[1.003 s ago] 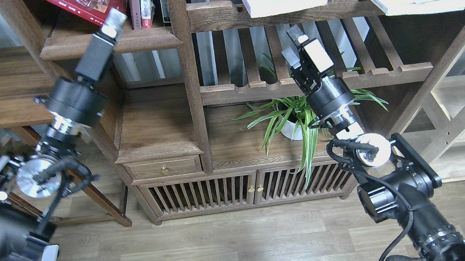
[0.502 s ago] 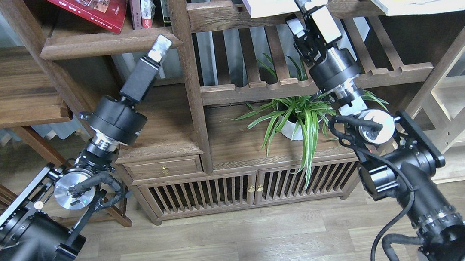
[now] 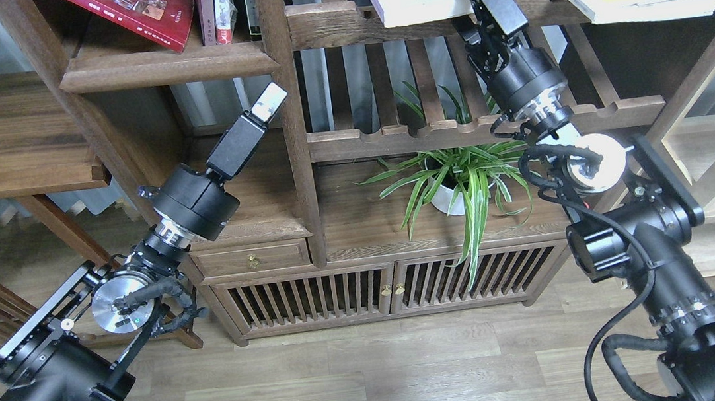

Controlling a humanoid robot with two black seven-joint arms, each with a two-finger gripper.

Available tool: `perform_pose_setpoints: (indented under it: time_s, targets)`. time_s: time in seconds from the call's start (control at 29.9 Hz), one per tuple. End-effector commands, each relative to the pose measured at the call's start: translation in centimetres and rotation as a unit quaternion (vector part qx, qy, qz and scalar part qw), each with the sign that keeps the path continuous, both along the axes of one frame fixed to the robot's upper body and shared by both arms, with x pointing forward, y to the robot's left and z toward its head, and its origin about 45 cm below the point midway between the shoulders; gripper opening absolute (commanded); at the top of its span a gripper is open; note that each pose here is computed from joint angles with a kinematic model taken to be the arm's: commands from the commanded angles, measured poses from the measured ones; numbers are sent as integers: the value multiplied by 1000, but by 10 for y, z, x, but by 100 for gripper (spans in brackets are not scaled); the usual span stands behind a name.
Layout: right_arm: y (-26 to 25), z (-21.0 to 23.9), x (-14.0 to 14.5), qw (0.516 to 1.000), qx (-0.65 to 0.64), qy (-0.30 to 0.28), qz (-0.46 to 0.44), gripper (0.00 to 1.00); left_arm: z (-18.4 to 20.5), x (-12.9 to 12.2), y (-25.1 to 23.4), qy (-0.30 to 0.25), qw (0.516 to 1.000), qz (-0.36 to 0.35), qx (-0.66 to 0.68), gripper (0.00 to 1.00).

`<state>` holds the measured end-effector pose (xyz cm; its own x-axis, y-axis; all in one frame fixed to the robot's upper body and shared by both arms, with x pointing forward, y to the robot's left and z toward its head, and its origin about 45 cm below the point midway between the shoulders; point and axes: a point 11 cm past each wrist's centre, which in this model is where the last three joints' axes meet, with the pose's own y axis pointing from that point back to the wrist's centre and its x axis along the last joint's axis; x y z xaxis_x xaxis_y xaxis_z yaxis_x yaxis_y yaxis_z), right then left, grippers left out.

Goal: Organize books on shelf
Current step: 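Reach the right gripper up to the white book on the top shelf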

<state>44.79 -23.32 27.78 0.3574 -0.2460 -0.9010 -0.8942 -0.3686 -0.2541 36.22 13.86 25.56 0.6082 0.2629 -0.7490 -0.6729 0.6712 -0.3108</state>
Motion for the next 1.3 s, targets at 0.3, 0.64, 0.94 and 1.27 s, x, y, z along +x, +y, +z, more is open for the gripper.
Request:
perform_pose_setpoints:
  time_s: [0.3,0.64,0.94,1.27]
  targets:
    - [-19,13,10,998,-35,35,-25,83,1,2,3,-2,1000,4,1,97]
    - [-17,14,6,999,-31,26,-19,56,1,2,8,-2,1000,8,6,98]
    - [-18,-2,-14,1000,-22,-16,3,16,0,3,10,-2,1000,9,8,98]
    - [-26,-15,-27,999,-8,-34,4,4,0,2,9,-2,1000,8,9,98]
